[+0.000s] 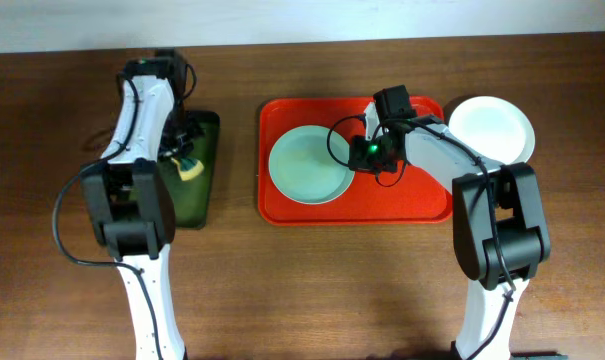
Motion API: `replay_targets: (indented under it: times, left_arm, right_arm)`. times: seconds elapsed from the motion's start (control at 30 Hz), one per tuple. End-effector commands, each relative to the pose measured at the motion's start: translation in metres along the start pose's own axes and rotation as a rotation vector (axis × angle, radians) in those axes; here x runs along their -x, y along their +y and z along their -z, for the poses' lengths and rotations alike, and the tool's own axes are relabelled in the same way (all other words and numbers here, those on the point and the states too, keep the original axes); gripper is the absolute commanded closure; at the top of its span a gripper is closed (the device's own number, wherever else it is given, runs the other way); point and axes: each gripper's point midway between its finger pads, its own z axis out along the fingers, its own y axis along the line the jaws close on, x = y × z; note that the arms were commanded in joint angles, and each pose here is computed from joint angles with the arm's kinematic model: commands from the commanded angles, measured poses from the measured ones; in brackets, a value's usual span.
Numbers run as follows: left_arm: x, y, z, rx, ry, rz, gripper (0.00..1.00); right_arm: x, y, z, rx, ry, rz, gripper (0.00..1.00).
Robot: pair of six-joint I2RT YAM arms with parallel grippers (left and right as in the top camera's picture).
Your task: Clean dirty plates on tray and stack at the side
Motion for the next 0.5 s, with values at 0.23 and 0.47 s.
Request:
replay_targets:
  times: [0.23, 0.47]
  left_arm:
    - [0.030, 0.074, 0.082, -0.097, -0.004, 0.146, 0.58]
    - [0.049, 0.096, 0.110, -0.135, -0.097, 0.143, 0.01]
  right_arm:
    - [0.010, 0.008, 0.024, -0.019, 0.009, 0.051, 0.96]
    - [0.075, 0.035, 0.187, -0.794, -0.260, 0.303, 0.96]
